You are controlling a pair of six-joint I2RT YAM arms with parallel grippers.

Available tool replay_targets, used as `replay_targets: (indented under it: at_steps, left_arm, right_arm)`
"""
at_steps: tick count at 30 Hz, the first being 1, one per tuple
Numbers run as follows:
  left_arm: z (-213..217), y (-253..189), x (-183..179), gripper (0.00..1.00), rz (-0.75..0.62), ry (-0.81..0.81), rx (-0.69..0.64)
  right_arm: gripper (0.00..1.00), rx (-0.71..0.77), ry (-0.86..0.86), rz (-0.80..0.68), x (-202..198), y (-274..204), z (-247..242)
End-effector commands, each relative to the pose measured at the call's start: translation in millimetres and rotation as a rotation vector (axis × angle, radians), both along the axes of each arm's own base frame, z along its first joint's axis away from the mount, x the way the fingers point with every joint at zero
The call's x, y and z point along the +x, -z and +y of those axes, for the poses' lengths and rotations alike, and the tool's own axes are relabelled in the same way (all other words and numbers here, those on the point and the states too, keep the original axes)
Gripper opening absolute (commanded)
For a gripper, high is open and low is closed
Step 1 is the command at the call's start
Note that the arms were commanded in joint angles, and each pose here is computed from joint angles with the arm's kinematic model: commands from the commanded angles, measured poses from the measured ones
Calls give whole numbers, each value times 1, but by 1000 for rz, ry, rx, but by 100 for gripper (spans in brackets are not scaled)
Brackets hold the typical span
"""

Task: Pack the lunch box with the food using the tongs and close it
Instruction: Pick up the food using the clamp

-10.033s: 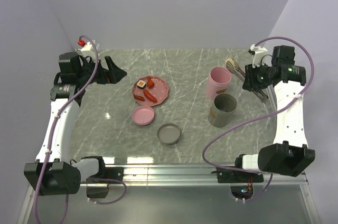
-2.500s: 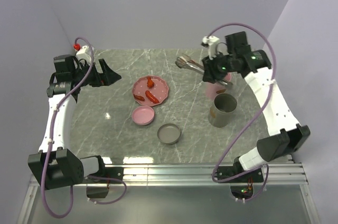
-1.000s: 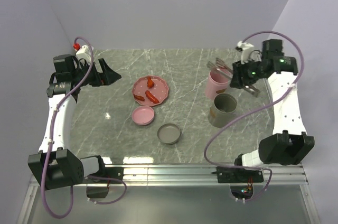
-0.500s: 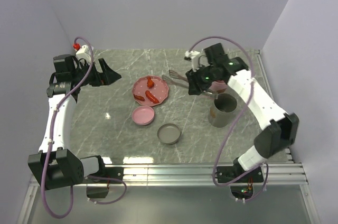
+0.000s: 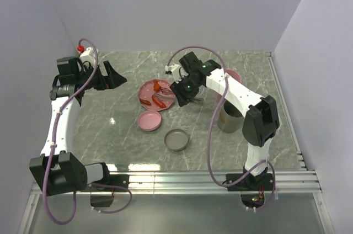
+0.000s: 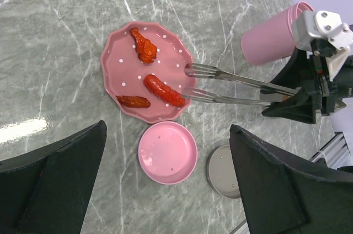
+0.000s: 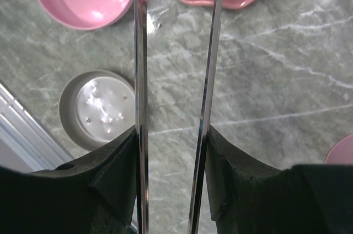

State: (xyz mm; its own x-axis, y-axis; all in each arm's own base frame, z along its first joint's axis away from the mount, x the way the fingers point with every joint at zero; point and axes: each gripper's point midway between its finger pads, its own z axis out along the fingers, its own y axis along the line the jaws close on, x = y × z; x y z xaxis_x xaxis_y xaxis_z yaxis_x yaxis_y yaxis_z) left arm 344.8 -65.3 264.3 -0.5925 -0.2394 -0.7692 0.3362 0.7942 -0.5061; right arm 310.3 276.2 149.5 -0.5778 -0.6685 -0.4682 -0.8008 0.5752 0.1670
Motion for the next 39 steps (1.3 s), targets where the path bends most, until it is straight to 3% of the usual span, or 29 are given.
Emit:
replay_targets:
  at_steps: [1,29,31,35,39]
  left_arm:
    - [0,-5,1,100,-26,7,6]
    - [0,4,1,99,-7,17,-8]
    - [2,3,1,99,-11,11,0]
    - [2,1,1,99,-16,7,0]
    - [1,0,1,99,-14,11,-6]
  right_arm:
    - [52,15,5,-44,12,-9,17]
    - [52,-133,2,-10,18,51,33]
    - [49,-115,-5,-11,16,48,36]
    - [33,-91,1,-20,17,38,38]
    - [31,-32,3,-63,16,10,41]
